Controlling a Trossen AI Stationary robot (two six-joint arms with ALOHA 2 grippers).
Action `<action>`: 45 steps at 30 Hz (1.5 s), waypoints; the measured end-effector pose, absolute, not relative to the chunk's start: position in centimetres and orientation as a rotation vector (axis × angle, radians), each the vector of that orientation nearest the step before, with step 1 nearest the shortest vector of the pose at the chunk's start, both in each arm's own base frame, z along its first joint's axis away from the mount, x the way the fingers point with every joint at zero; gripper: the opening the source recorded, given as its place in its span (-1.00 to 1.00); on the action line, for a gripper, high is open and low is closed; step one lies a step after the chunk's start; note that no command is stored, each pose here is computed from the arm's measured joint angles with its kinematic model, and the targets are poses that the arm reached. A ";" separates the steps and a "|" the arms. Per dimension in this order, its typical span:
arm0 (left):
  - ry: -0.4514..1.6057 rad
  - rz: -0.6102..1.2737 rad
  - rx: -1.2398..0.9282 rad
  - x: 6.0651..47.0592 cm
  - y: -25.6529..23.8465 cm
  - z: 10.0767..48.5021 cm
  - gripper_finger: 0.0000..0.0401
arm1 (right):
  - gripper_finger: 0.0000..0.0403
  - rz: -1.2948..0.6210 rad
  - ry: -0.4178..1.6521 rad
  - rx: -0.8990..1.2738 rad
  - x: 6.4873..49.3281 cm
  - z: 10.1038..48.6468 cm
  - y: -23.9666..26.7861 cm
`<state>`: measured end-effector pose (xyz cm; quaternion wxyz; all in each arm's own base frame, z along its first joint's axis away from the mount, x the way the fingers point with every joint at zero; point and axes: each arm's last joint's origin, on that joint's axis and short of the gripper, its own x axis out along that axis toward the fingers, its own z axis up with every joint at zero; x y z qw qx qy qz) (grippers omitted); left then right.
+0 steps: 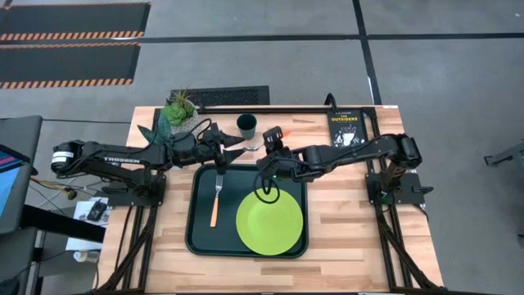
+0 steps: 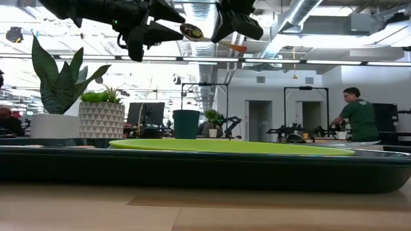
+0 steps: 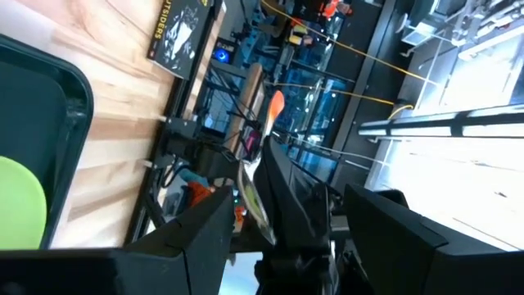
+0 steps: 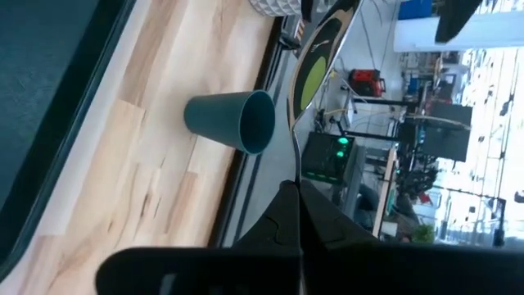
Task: Pick and place plate/cup/fork/spoon on tray
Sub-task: Put the orange spoon on the black tray to the left of the green plate
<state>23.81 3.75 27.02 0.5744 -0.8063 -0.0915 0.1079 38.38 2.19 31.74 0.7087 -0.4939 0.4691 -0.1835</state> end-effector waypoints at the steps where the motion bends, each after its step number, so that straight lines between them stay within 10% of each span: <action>1: -0.214 0.253 -1.887 23.8 3.8 27.0 0.09 | -0.99 -0.405 1.040 -1.102 38.4 31.8 2.2; 24: -0.169 0.257 -1.858 24.2 3.7 26.6 -0.48 | -0.99 -0.348 1.036 -1.127 38.6 31.8 1.7; 45: -0.170 0.272 -1.861 24.8 3.9 26.0 -0.51 | -0.99 -0.339 1.048 -1.144 38.7 31.8 1.1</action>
